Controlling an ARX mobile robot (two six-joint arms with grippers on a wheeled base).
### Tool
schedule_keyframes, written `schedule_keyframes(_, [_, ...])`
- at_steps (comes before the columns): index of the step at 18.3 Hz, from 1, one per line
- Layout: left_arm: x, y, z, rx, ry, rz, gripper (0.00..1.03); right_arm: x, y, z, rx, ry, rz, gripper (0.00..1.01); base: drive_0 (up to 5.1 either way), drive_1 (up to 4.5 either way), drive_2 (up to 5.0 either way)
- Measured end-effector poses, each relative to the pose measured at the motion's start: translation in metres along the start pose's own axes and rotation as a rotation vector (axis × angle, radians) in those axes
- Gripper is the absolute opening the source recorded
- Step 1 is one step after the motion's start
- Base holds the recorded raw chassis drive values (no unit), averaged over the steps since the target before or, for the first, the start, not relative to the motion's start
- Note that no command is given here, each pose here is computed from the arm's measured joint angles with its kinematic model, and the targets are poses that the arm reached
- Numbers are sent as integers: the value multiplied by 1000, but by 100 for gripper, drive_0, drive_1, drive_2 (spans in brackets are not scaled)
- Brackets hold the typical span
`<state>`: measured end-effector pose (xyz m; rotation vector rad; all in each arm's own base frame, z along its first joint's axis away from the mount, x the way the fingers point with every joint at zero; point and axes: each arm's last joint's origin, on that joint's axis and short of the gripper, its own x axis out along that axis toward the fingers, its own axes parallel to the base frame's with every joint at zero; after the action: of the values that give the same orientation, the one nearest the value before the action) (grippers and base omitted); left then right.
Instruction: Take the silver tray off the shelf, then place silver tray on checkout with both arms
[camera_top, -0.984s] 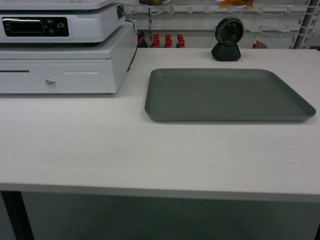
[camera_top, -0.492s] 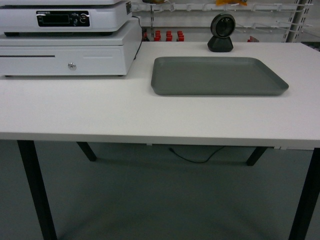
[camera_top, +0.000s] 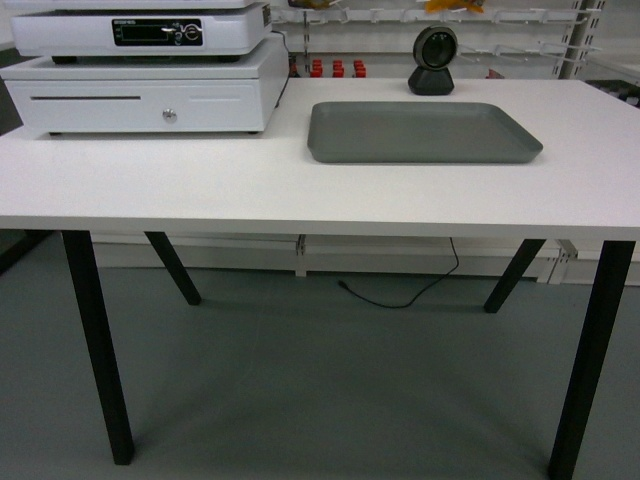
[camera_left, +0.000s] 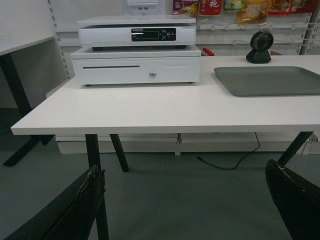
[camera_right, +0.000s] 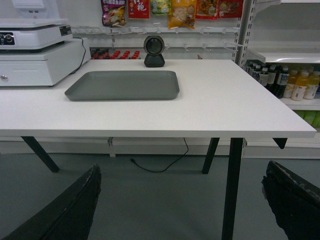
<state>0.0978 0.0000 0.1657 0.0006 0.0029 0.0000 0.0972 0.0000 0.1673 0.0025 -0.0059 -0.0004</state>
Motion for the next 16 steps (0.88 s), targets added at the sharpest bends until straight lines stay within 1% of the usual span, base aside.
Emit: schedule_keyframes(16, [0, 0, 0, -1, 0, 1, 98, 0, 0, 0, 0, -1, 0, 98, 0, 0, 0])
